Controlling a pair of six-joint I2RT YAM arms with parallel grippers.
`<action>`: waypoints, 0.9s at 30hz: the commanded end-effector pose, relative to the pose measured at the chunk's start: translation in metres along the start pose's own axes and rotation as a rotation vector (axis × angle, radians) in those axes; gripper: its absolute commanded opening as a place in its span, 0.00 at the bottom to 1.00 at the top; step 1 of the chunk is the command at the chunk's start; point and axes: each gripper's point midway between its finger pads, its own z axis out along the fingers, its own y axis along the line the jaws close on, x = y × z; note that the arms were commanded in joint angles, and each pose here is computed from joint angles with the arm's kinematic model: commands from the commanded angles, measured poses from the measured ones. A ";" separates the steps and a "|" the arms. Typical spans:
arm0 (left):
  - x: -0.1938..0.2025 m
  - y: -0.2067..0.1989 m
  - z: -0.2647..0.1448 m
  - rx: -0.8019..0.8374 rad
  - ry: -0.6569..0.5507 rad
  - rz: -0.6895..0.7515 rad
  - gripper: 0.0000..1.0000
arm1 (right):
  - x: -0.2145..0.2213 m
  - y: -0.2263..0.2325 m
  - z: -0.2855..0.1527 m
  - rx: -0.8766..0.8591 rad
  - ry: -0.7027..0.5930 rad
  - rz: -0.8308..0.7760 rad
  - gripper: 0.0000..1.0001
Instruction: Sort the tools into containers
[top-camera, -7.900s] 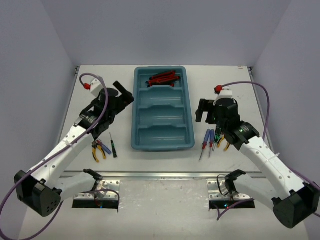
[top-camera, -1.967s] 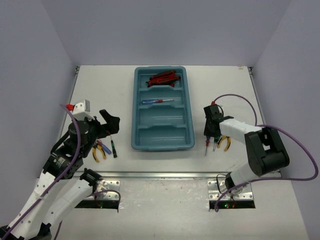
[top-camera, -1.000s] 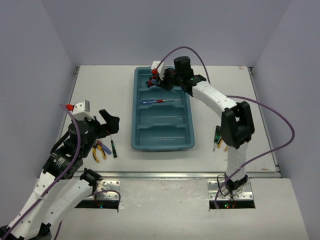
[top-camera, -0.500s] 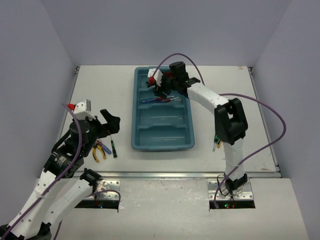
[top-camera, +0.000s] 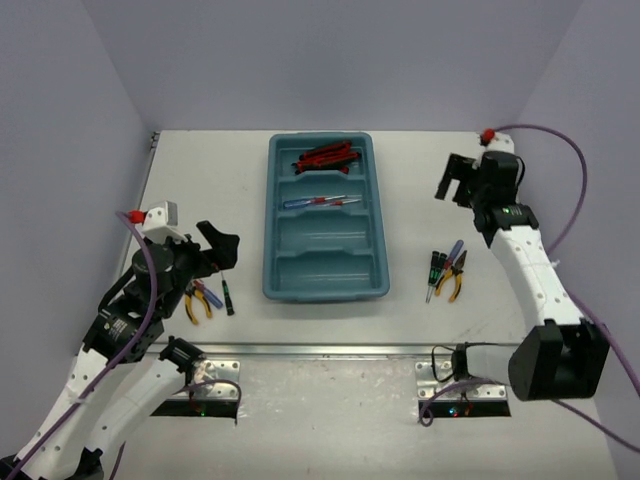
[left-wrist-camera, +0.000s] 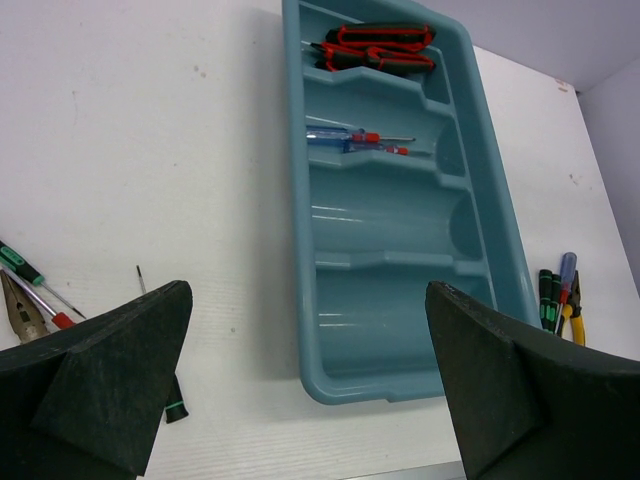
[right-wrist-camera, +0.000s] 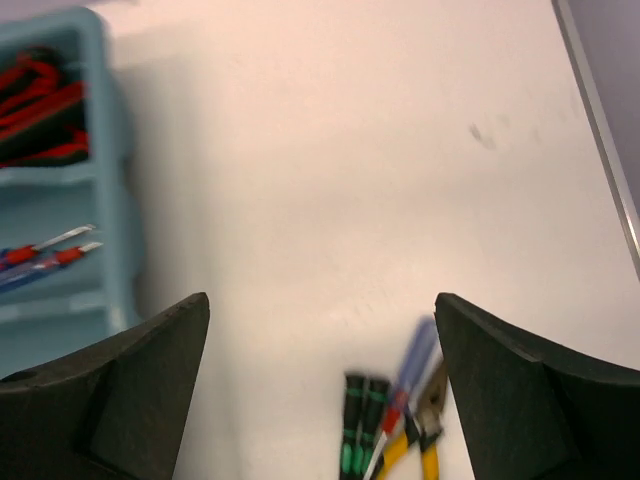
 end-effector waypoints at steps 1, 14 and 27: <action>-0.006 -0.013 0.001 0.063 -0.022 0.007 1.00 | 0.095 -0.059 0.001 0.211 0.186 0.283 0.91; -0.015 -0.014 -0.012 0.097 -0.079 -0.016 1.00 | 0.160 -0.107 0.064 0.406 0.455 0.315 0.45; -0.015 -0.015 -0.011 0.105 -0.072 -0.010 1.00 | 0.190 -0.110 0.065 0.431 0.505 0.321 0.39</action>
